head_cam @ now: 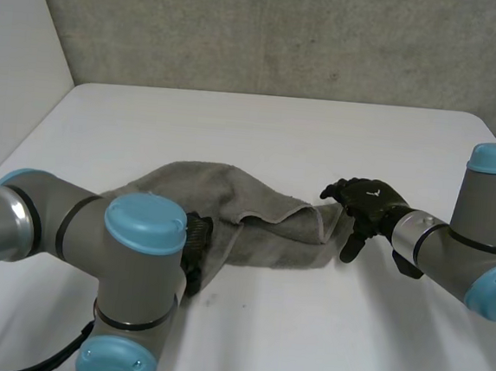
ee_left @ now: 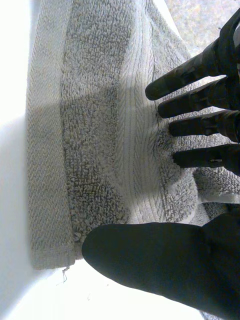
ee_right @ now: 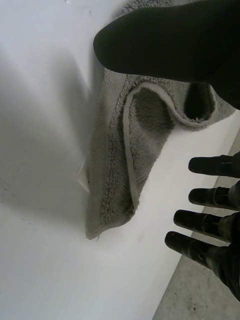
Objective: Fold the towel.
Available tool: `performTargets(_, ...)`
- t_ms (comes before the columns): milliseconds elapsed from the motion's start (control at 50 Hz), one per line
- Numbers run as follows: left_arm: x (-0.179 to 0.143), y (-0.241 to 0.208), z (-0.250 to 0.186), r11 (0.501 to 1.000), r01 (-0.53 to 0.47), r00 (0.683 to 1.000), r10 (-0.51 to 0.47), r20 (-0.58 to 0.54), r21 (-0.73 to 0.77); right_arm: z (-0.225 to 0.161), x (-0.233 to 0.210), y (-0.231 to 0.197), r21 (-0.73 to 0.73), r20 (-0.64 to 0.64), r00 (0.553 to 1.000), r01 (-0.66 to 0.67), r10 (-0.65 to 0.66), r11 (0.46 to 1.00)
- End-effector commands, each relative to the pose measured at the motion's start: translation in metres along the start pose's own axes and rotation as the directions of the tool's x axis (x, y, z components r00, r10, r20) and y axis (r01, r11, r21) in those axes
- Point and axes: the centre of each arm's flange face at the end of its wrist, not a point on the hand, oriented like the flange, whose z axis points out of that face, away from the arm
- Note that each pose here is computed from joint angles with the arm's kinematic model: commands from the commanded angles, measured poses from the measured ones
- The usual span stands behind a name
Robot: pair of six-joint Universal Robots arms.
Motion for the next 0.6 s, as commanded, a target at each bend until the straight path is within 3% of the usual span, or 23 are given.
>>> performTargets(20, 0.001, -0.002, 0.006, 0.999, 0.014, 1.000, -0.014, 0.003, 0.037, 0.001, 0.000, 0.001, -0.004, 0.002, 1.000, -0.001, 0.001, 1.000)
performTargets(600, 0.003, -0.005, 0.019, 0.994, -0.002, 1.000, 0.000, 0.012, 0.106, 0.002, -0.001, 0.005, -0.014, 0.005, 1.000, -0.003, 0.004, 1.000)
